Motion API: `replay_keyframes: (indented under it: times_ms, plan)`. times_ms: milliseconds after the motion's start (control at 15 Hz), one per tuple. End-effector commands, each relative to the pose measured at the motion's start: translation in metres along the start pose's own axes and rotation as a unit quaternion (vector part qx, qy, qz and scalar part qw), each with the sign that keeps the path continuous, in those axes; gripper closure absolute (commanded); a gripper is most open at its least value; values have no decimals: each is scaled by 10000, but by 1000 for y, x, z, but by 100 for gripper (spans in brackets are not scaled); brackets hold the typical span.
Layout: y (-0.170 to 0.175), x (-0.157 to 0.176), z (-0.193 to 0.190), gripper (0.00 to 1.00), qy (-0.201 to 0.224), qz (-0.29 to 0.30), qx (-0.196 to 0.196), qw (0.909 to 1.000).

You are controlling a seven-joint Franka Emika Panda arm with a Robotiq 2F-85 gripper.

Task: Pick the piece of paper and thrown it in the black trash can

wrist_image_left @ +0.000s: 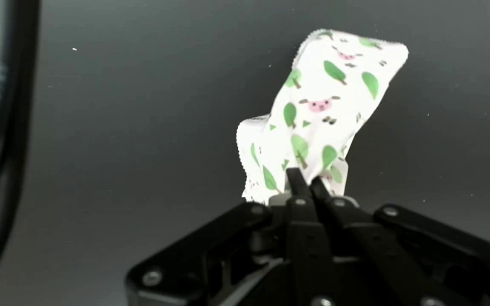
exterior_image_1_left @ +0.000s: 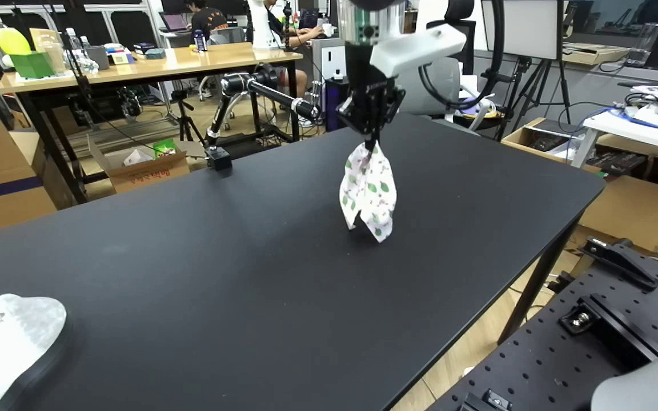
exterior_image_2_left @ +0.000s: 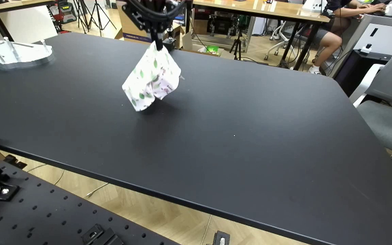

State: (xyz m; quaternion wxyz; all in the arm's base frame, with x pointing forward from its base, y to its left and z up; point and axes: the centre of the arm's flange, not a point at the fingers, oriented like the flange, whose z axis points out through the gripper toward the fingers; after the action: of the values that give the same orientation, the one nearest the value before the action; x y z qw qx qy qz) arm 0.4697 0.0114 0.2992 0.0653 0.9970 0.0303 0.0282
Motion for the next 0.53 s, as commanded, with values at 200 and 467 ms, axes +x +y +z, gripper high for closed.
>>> replay_keyframes:
  times_ms: [200,467]
  plan:
    - [19,11,-138,99,394,1323,-782,9873]
    - [19,30,-203,99,626,1861,-1082,9745]
